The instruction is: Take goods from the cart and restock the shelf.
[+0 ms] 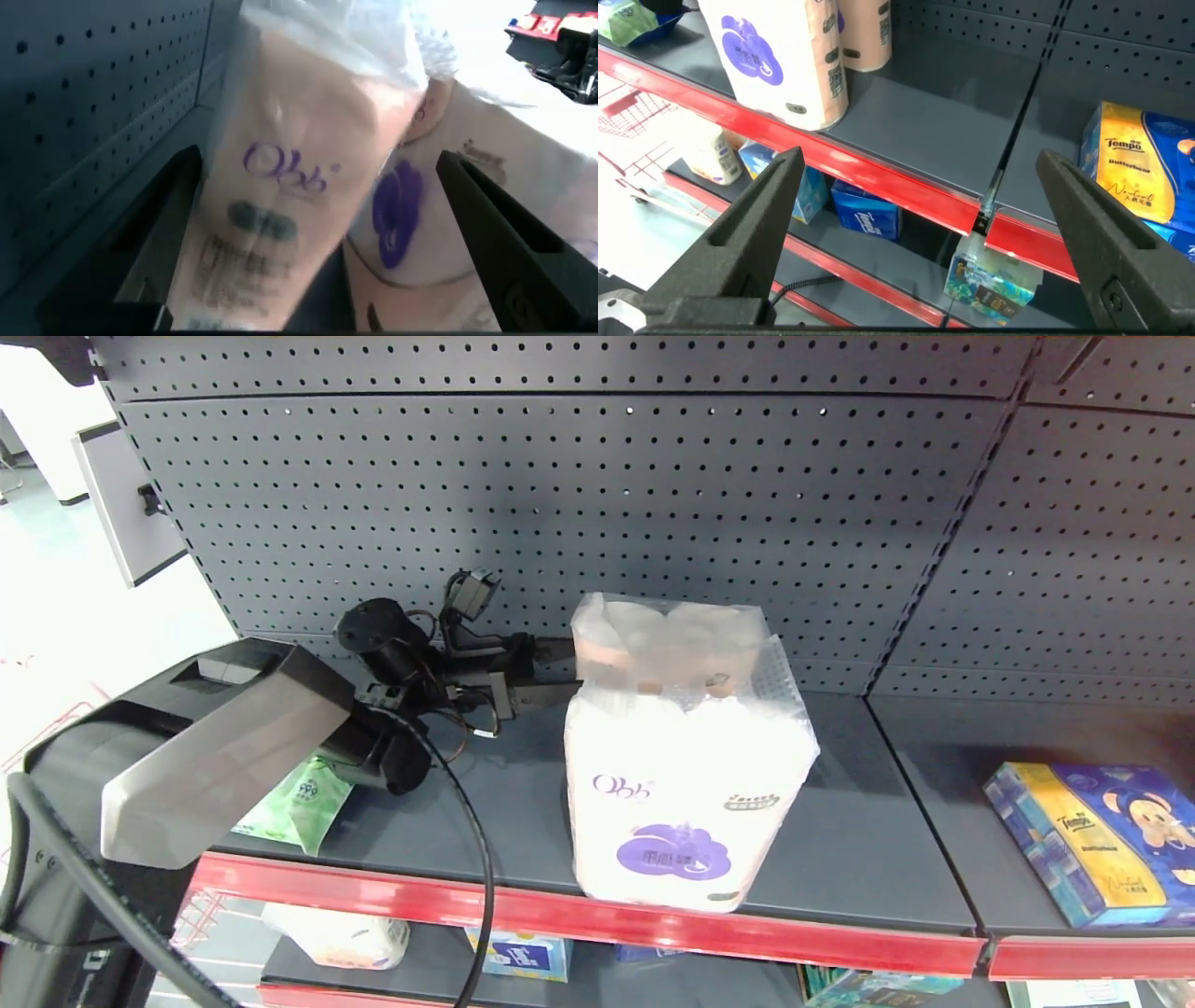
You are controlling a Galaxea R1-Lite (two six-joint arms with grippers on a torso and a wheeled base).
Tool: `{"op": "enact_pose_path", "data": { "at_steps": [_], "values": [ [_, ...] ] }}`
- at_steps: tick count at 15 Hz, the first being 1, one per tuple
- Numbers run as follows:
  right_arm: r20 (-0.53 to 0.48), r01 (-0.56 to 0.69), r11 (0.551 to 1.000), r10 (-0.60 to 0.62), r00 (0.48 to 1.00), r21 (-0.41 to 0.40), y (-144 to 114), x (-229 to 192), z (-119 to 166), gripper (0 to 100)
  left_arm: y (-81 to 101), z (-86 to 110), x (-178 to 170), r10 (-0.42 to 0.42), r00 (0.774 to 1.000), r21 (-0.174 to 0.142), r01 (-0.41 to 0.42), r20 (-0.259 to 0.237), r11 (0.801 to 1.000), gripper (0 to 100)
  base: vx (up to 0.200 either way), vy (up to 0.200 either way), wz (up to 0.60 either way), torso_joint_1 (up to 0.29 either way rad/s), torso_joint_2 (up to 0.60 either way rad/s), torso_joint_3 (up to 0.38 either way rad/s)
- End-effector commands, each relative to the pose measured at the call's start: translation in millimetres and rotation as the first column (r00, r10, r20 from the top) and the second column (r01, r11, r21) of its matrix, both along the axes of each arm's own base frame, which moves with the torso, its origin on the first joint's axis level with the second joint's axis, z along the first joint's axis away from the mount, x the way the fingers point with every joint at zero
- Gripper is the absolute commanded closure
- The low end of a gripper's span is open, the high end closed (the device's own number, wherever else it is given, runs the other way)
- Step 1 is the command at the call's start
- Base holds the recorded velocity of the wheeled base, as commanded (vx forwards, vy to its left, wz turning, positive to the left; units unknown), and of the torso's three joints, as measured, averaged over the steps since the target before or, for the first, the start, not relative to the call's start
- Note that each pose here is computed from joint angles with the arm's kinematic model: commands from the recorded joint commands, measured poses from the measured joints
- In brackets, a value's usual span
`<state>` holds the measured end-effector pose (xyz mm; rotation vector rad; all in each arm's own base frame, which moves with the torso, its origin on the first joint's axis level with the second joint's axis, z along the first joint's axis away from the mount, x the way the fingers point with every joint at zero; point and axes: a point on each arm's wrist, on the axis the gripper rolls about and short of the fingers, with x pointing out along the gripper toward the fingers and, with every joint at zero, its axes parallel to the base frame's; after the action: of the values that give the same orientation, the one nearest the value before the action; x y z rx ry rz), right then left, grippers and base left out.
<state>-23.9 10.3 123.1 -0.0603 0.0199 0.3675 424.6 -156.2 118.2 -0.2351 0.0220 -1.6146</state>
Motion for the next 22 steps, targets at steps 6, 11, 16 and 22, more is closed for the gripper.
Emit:
{"op": "enact_pose_path", "data": {
  "at_steps": [6,11,16,22],
  "values": [
    [0.0,-0.002,1.0,0.002,1.0,0.0,0.0,0.0,-0.1,0,21.8,1.8,-17.4,0.047,0.999,0.019,-0.047,0.019,0.999,0,0.0,0.0,0.0,0.0,0.0,0.0],
    [0.001,-0.003,1.0,0.003,1.0,0.0,0.1,-0.2,-0.2,0,45.0,2.1,-21.8,0.101,0.995,0.028,-0.101,0.02,0.994,0,0.0,0.0,0.0,0.0,0.0,0.0],
    [0.002,-0.003,1.0,0.003,1.0,-0.002,0.1,-0.2,-0.2,0,49.7,-1.4,-34.7,0.11,0.994,0.042,-0.111,0.021,0.993,0,0.0,0.0,0.0,0.0,0.0,0.0],
    [-0.011,-0.006,1.0,0.006,1.0,-0.001,0.1,0.6,-4.0,0,69.3,-1.0,-57.3,0.143,0.99,0.064,-0.144,0.022,0.988,0,0.0,0.0,0.0,0.0,0.0,0.0]
  ]
}}
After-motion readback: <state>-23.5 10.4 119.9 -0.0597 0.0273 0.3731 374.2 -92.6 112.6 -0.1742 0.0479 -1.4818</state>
